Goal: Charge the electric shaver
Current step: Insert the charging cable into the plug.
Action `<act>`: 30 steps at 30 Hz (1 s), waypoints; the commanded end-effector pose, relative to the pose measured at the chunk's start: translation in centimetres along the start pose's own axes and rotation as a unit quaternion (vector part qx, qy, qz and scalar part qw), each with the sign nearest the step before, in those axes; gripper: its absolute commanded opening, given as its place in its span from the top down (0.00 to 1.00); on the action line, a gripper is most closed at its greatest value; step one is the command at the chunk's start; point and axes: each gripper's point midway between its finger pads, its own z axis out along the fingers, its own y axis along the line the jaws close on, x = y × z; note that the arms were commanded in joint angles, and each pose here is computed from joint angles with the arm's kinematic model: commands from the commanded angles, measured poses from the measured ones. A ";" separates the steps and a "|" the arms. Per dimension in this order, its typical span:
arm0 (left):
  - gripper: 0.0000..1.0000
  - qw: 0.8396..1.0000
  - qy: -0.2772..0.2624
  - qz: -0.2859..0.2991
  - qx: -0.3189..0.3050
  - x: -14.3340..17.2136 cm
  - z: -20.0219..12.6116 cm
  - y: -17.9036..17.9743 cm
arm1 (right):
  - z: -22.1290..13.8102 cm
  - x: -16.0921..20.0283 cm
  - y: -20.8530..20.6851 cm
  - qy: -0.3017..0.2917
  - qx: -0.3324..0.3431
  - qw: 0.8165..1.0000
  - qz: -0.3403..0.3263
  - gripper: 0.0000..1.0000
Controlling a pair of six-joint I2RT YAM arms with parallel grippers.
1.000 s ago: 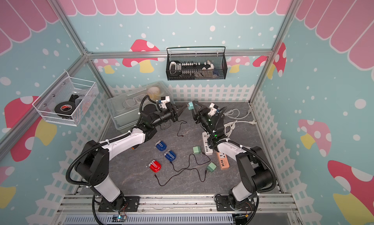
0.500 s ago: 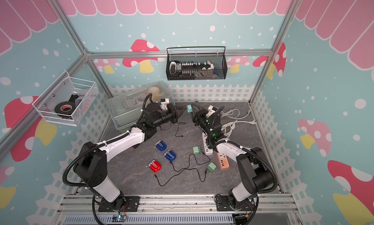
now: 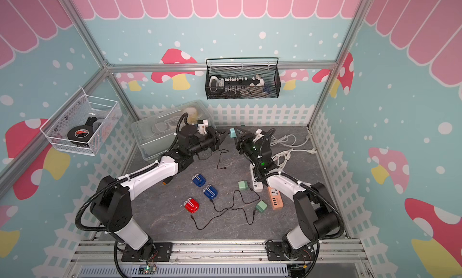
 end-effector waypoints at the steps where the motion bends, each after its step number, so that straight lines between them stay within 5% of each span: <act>1: 1.00 1.000 0.023 0.004 -0.011 1.0 1.3 1.4 | -0.5 4.7 4.3 0.090 -0.039 0.995 -0.008 1.00; 4: 0.99 0.999 0.034 0.014 -0.009 1.4 1.3 0.8 | -0.7 4.5 4.1 0.084 -0.026 0.996 -0.008 1.00; 8: 0.52 0.998 0.021 0.046 -0.048 1.1 -0.8 1.0 | -1.7 2.0 2.8 0.046 0.033 0.998 -0.007 1.00; 12: 0.27 0.995 0.014 0.058 -0.078 0.8 -3.4 1.3 | -3.1 -1.1 1.7 0.012 0.102 0.995 0.003 1.00; 16: 0.25 0.993 0.029 0.074 -0.085 1.4 -4.8 1.0 | -3.7 -1.8 0.0 0.047 0.195 0.979 0.043 1.00; 21: 0.25 0.977 0.050 0.172 -0.117 1.8 -6.3 0.4 | -5.9 -2.1 -1.6 0.059 0.261 0.959 0.091 1.00; 30: 0.29 0.908 0.099 0.386 -0.127 5.2 -6.0 1.5 | -8.9 -2.0 -3.9 0.069 0.319 0.931 0.164 1.00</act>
